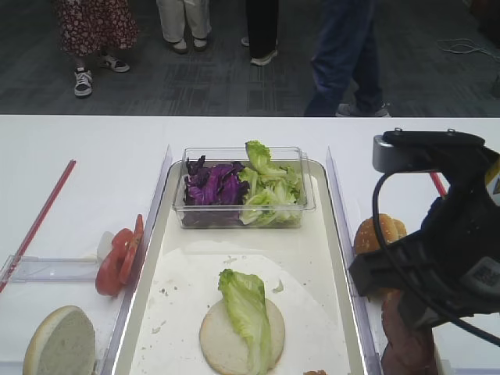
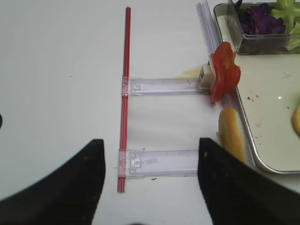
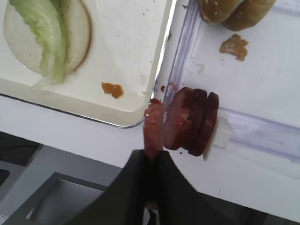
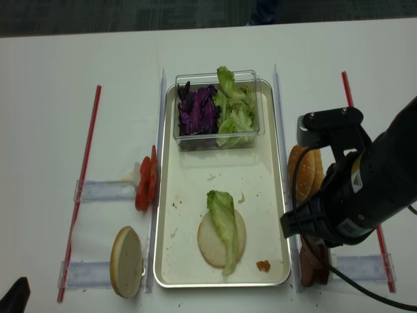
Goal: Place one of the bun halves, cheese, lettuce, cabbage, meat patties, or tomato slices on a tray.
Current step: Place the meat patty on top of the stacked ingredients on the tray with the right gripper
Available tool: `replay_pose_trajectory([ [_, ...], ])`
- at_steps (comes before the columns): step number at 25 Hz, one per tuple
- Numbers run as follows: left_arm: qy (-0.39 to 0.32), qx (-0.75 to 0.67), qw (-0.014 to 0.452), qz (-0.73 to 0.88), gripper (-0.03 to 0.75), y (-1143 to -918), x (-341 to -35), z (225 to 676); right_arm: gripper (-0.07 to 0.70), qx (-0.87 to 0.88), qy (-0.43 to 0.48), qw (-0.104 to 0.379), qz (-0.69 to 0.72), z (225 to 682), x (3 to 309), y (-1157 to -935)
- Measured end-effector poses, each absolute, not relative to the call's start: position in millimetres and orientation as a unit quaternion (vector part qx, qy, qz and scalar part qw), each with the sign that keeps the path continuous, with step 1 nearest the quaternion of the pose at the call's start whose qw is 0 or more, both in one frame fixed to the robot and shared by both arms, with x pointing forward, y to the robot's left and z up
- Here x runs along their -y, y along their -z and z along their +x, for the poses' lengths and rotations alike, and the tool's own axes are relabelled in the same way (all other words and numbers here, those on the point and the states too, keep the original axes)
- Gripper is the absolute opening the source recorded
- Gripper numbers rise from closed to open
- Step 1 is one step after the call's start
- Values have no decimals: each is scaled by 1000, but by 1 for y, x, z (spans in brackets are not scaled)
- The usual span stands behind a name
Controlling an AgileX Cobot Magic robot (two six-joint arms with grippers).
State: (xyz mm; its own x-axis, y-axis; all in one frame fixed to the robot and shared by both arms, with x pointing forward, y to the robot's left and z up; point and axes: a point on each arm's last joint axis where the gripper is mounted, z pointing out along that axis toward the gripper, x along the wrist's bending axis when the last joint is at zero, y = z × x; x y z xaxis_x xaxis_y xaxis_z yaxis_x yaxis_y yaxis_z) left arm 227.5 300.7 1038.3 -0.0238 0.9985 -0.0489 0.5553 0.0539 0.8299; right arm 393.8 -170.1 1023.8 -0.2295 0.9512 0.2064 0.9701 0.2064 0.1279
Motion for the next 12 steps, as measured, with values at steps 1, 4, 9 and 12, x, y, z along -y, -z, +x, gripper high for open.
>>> replay_pose_trajectory([
  [1, -322, -639, 344, 608, 412, -1038, -301, 228, 78, 776, 116, 41, -619, 394, 170, -1024],
  [4, -322, -639, 344, 608, 412, -1038, -301, 228, 78, 768, 123, 53, -626, 398, 175, -1024],
  [9, -322, -639, 344, 608, 412, -1038, -301, 228, 78, 756, 153, 83, -631, 409, 186, -1027],
  [12, -322, -639, 344, 608, 412, -1038, -301, 228, 78, 765, 177, 94, -612, 413, 189, -1029],
])
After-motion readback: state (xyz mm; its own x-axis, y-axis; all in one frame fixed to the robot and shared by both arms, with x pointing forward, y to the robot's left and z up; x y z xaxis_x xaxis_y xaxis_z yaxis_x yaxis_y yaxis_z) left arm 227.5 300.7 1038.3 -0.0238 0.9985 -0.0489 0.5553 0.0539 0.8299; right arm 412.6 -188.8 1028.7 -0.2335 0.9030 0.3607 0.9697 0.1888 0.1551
